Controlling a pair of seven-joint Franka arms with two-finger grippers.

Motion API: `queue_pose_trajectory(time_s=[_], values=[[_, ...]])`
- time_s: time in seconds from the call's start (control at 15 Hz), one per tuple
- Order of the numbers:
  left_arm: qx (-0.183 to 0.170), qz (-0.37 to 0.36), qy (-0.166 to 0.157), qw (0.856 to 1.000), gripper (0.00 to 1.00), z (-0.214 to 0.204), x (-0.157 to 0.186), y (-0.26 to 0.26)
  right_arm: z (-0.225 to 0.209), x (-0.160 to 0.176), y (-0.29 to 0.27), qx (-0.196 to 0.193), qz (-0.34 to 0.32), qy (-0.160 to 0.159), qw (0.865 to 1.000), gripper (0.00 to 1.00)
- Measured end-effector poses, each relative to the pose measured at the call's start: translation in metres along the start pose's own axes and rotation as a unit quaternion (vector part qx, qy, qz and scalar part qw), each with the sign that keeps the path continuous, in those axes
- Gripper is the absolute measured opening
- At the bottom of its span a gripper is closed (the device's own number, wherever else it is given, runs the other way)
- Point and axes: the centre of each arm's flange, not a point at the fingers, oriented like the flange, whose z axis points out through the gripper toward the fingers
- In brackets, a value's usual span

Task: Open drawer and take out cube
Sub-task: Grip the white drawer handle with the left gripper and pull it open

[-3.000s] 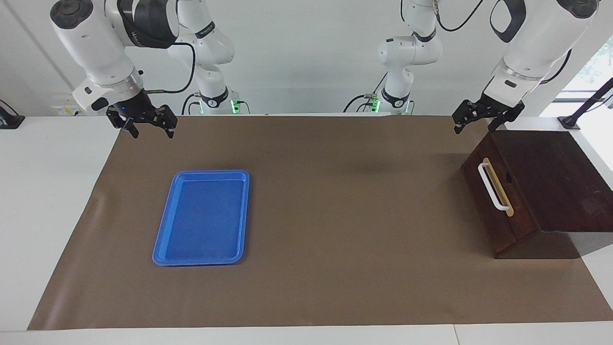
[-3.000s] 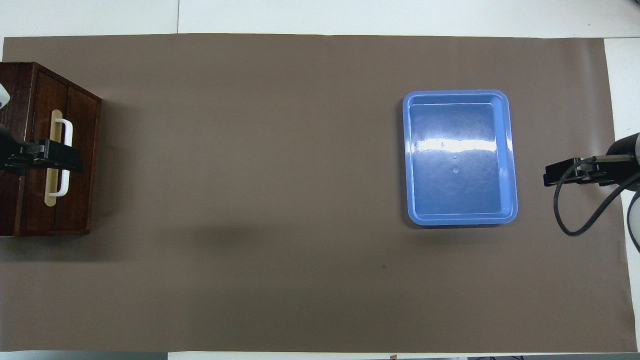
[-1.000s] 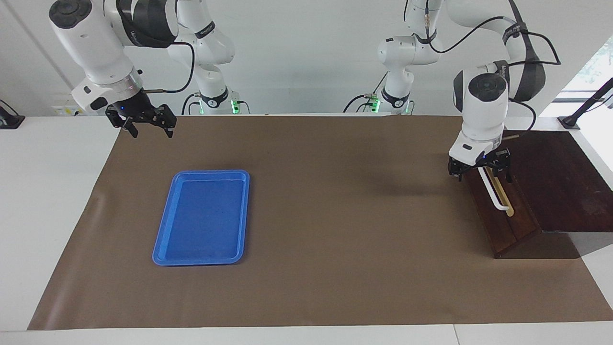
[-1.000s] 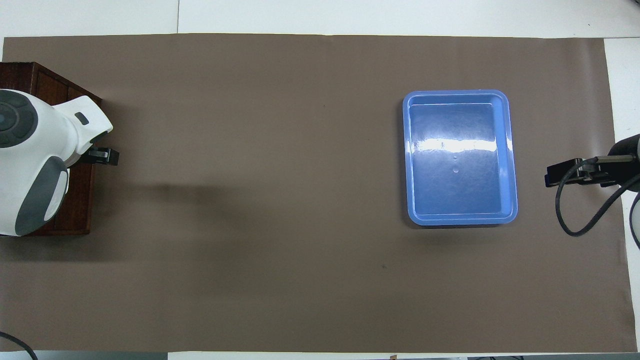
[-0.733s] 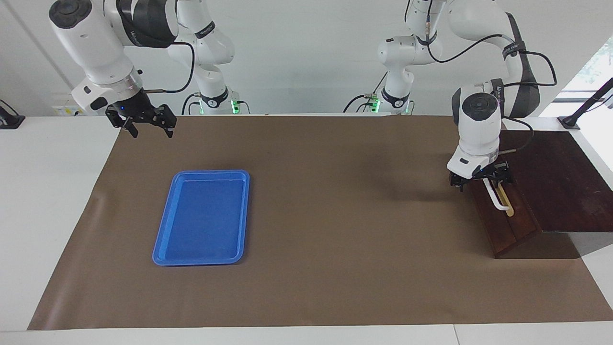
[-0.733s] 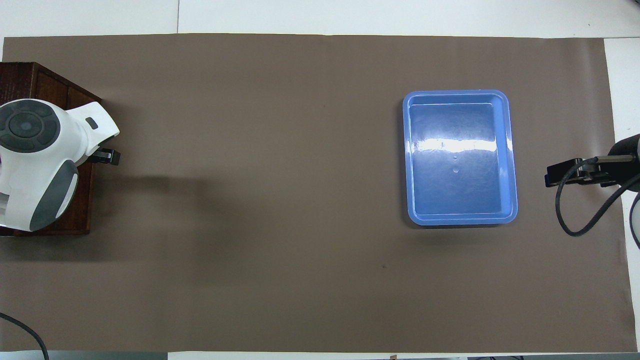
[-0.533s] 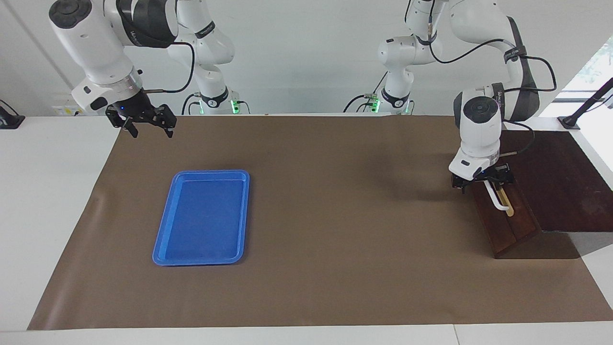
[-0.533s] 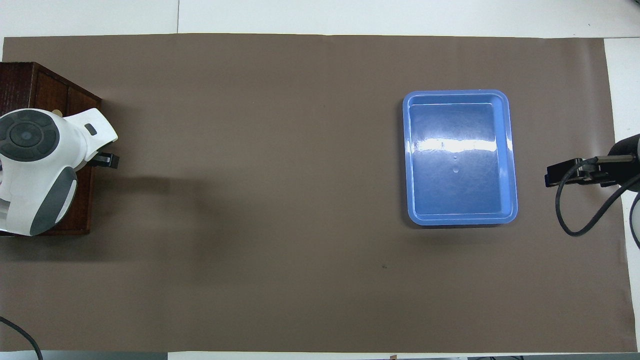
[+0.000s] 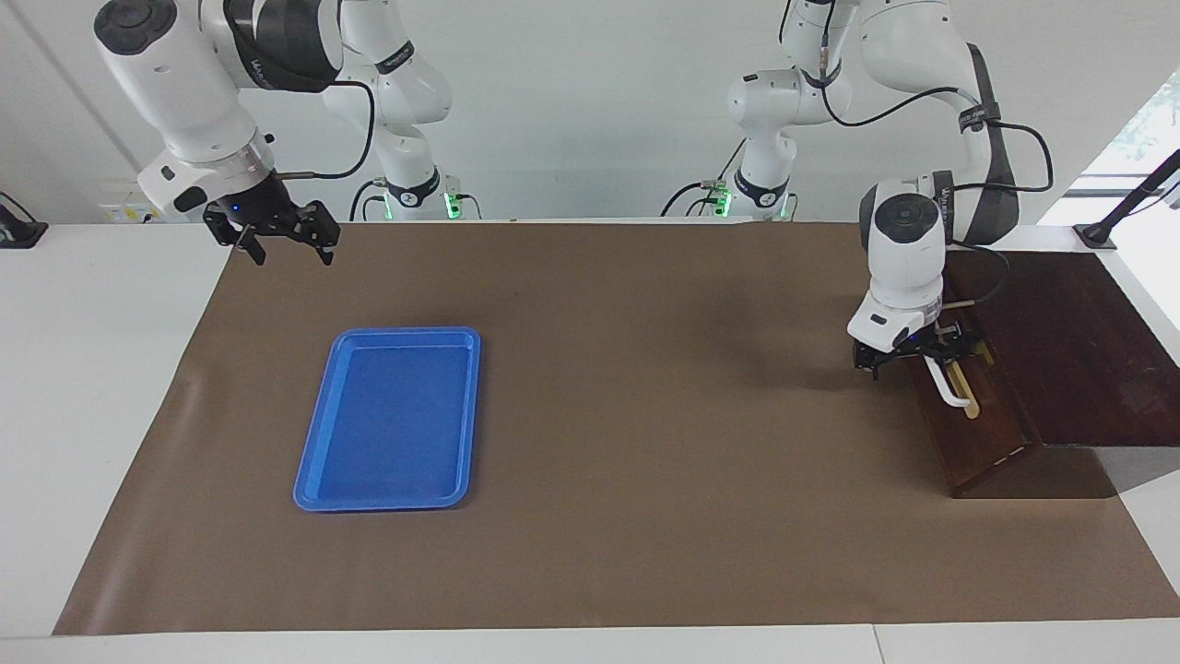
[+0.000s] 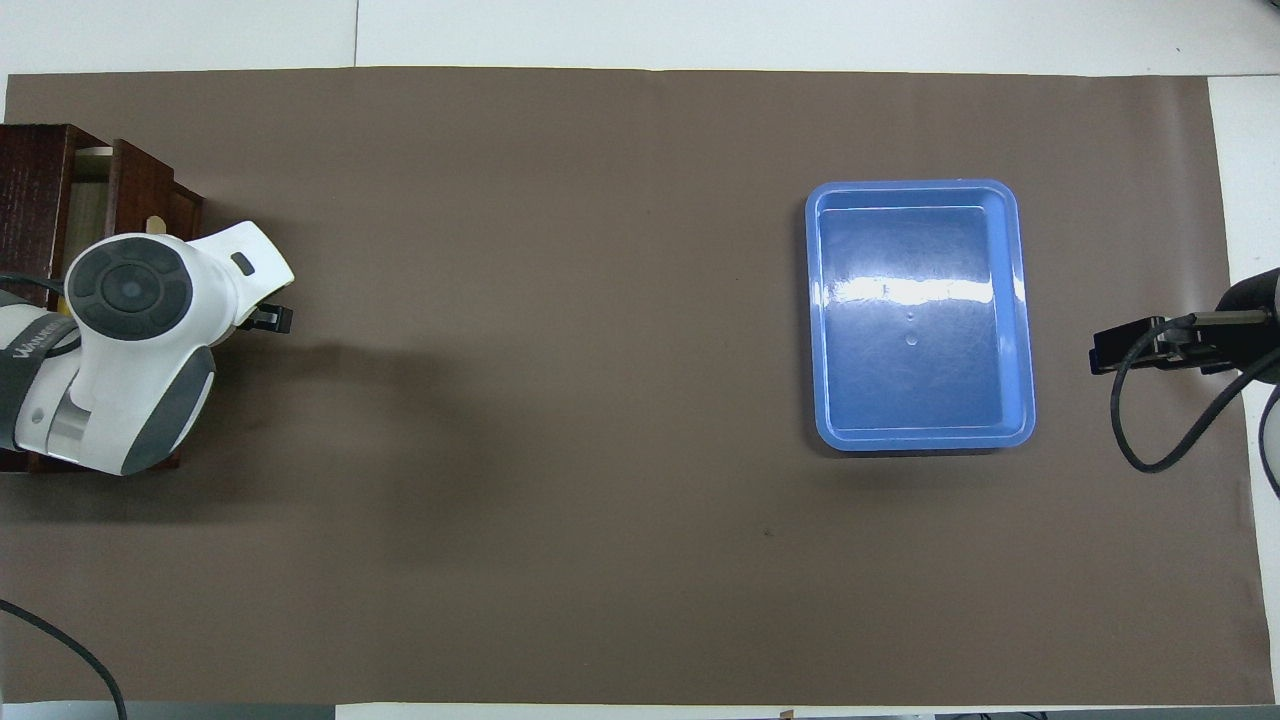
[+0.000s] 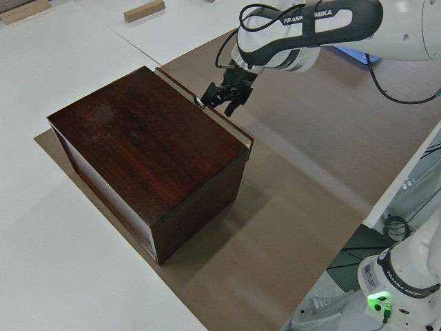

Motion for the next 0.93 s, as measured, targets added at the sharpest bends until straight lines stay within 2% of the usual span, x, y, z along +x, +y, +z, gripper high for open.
queue_pose_trajectory(time_s=[0.27,0.53,0.93], values=[[-0.011,0.001,0.011,1.0,1.0,-0.015,0.005,0.034,0.0,0.0,0.0,0.0,0.0,0.0,1.0,1.0],[-0.021,-0.004,0.014,1.0,1.0,-0.022,0.007,0.044,0.0,0.0,0.0,0.0,0.0,0.0,1.0,1.0],[-0.017,-0.009,0.01,1.0,1.0,-0.029,0.011,0.045,0.0,0.0,0.0,0.0,0.0,0.0,1.0,1.0]])
